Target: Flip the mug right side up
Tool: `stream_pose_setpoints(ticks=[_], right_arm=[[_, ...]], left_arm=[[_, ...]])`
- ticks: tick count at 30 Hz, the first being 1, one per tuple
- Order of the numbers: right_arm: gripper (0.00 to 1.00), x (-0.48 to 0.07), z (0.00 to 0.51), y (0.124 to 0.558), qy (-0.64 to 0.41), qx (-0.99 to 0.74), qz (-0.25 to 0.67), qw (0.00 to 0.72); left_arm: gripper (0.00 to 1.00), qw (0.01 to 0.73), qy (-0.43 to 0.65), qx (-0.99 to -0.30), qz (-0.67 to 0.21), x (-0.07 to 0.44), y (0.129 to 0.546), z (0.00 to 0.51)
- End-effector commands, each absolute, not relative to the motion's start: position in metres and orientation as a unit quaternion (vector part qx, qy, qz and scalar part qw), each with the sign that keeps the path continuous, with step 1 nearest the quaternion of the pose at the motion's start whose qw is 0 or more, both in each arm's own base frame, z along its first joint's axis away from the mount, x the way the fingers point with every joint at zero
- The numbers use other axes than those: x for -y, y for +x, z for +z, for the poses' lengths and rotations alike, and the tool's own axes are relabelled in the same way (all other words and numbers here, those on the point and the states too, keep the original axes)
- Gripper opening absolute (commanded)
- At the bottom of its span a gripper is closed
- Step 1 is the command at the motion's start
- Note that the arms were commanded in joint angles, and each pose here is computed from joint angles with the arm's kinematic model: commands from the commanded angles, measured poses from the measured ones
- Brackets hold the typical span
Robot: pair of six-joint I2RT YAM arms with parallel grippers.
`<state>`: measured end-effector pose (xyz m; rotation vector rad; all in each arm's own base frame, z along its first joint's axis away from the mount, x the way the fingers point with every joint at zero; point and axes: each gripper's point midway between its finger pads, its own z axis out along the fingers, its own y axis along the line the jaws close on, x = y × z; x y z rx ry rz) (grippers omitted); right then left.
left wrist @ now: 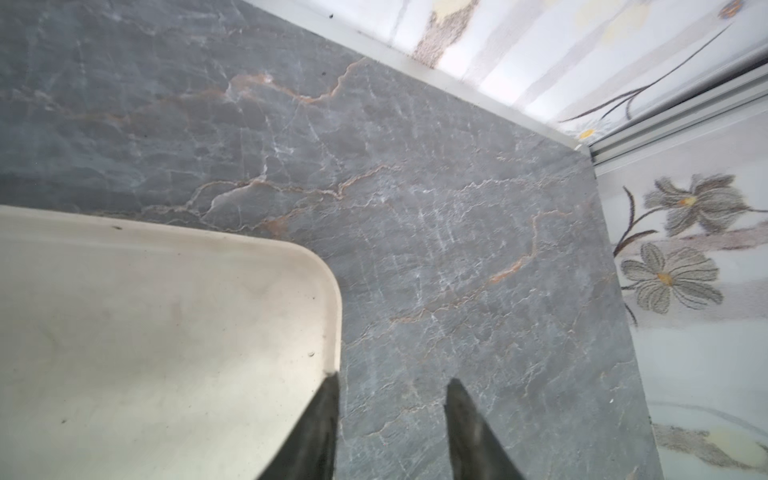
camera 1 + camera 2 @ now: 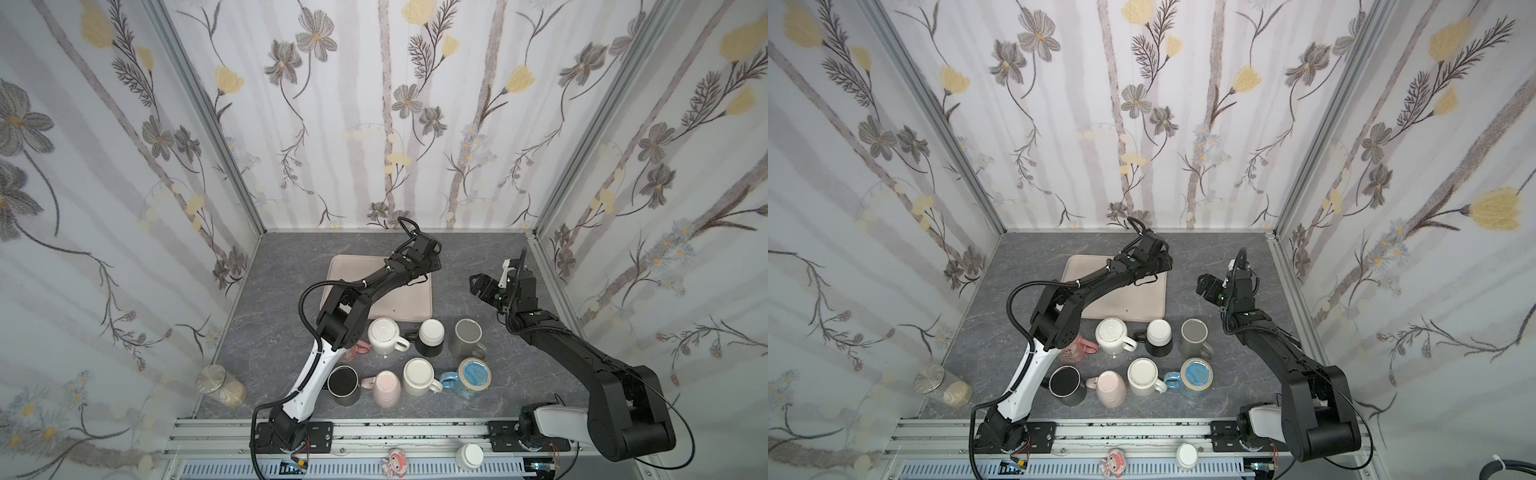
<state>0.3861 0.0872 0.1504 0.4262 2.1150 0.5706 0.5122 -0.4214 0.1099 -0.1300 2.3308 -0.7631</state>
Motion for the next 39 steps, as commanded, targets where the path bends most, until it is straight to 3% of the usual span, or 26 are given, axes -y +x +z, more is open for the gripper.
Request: stream_pose_setpoints(ticks=[1,4,11,26,33,39], right_arm=[[0.88,-0.105,0.16,0.392,0.143,-0.849,0.249,0.444],[0.88,-0.129,0.162,0.401,0.115,-0.86,0.249,0.431],[0.74,-0.187,0.122,0.424,0.063,-0.897,0.24,0.367],[0.51,-0.217,0.039,0.462,0.045,-0.945,0.14,0.293],[0.43,-0.221,0.022,0.467,0.039,-0.952,0.126,0.277],[0.21,-0.217,0.01,0.467,0.035,-0.958,0.101,0.266]], left_arm=[[0.6,0.377,-0.042,-0.865,-0.327,0.419,0.516,0.158],[0.7,0.415,-0.028,-0.841,-0.345,0.405,0.504,0.202],[1.0,0.503,-0.005,-0.793,-0.344,0.341,0.445,0.277],[1.0,0.669,-0.037,-0.707,-0.228,0.18,0.33,0.279],[1.0,0.674,-0.056,-0.702,-0.223,0.165,0.32,0.263],[1.0,0.671,-0.074,-0.702,-0.227,0.158,0.316,0.244]])
